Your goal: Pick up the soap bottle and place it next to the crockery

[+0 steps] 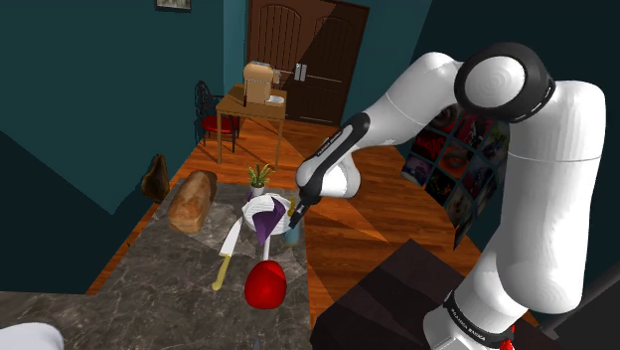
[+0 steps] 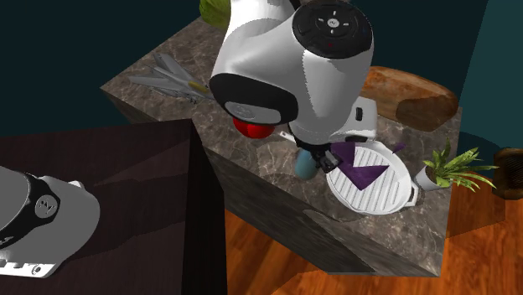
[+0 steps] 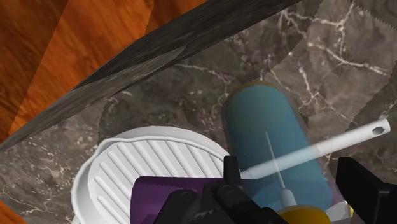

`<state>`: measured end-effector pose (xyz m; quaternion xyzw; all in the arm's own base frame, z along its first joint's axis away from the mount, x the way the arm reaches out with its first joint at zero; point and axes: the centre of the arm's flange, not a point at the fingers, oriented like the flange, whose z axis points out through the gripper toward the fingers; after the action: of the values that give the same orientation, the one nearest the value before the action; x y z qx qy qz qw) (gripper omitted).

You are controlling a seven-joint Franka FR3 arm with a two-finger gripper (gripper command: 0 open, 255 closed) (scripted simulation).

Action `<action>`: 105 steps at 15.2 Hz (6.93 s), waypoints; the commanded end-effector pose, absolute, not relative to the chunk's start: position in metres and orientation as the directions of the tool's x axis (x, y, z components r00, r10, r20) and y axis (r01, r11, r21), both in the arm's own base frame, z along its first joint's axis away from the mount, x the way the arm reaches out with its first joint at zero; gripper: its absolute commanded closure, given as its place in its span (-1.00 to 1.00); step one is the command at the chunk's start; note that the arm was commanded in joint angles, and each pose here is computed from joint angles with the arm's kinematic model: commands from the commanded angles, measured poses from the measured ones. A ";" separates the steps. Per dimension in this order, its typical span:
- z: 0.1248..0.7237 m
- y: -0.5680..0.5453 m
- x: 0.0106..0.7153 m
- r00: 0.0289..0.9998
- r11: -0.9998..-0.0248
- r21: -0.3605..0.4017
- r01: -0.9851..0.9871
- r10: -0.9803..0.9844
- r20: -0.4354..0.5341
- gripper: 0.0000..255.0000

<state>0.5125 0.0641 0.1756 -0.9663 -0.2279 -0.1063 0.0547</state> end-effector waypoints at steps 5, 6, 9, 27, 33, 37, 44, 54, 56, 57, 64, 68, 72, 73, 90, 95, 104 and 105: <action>0.207 0.064 0.513 0.874 -0.890 -0.057 0.452 0.429 0.230 1.00; 0.212 0.064 0.513 0.874 -0.890 -0.057 0.452 0.429 0.230 1.00; 0.228 0.064 0.513 0.874 -0.890 -0.057 0.452 0.429 0.230 1.00; 0.323 0.064 0.513 0.874 -0.890 -0.057 0.452 0.429 0.230 1.00; 0.355 0.064 0.513 0.874 -0.890 -0.057 0.452 0.429 0.230 1.00; 0.376 0.064 0.513 0.874 -0.890 -0.057 0.452 0.429 0.230 1.00; 0.393 0.103 0.502 0.874 -0.890 -0.057 0.452 0.429 0.230 1.00; 0.393 0.230 0.468 0.874 -0.890 -0.057 0.452 0.429 0.230 1.00; 0.393 0.255 0.461 0.874 -0.890 -0.057 0.452 0.429 0.230 1.00; 0.393 0.268 0.458 0.874 -0.890 -0.057 0.452 0.429 0.230 1.00; 0.394 0.357 0.433 0.874 -0.890 -0.057 0.452 0.429 0.230 1.00; 0.394 0.408 0.420 0.874 -0.890 -0.057 0.452 0.429 0.230 1.00; 0.394 0.459 0.406 0.874 -0.890 -0.057 0.452 0.429 0.230 1.00; 0.394 0.472 0.402 0.874 -0.890 -0.057 0.452 0.429 0.230 1.00; 0.389 0.682 0.345 0.874 -0.890 -0.057 0.452 0.429 0.230 1.00; 0.363 0.682 0.345 0.874 -0.890 -0.057 0.452 0.429 0.230 1.00; 0.316 0.682 0.345 0.874 -0.890 -0.057 0.452 0.429 0.230 1.00; 0.310 0.682 0.345 0.874 -0.890 -0.057 0.452 0.429 0.230 1.00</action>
<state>0.3453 0.6821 0.3145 -0.9664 -0.2279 -0.1059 0.0544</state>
